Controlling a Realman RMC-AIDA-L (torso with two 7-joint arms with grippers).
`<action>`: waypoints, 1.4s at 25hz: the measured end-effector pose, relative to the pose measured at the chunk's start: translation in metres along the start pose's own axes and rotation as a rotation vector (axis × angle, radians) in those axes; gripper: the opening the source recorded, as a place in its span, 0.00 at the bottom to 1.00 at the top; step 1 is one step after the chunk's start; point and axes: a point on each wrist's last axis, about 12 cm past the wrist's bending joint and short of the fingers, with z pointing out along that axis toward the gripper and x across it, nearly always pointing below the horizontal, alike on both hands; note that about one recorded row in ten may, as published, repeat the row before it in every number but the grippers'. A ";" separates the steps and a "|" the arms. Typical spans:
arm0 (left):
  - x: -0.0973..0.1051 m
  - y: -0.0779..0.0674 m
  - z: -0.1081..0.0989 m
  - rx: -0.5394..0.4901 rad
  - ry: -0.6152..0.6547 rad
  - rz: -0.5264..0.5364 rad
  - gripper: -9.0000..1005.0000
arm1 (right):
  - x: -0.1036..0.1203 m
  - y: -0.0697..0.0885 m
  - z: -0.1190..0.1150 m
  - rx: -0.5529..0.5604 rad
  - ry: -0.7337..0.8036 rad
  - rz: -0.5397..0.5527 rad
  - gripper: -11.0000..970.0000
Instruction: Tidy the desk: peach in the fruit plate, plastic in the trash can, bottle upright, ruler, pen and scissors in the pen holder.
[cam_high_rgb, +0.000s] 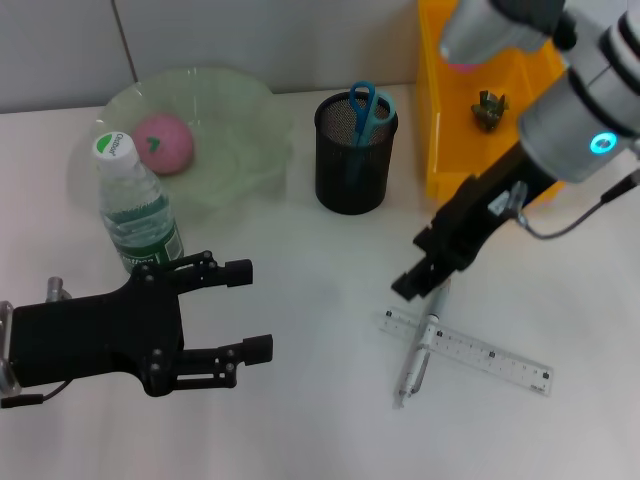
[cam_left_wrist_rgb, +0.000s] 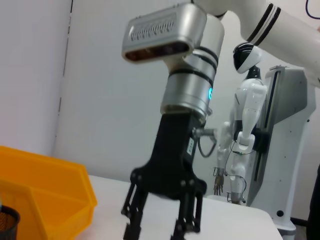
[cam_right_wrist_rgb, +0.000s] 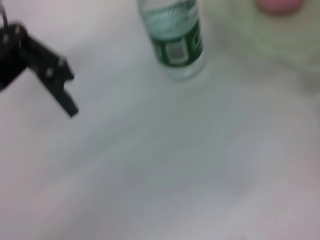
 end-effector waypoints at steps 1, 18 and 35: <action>0.000 0.000 0.000 -0.001 0.000 -0.001 0.83 | 0.001 -0.001 0.004 -0.007 0.008 -0.001 0.75; 0.001 0.000 0.000 -0.006 0.001 -0.006 0.83 | 0.012 -0.008 0.051 0.028 0.119 -0.081 0.71; 0.000 0.000 0.002 0.003 -0.007 -0.005 0.83 | 0.006 -0.003 0.074 0.052 0.157 -0.144 0.68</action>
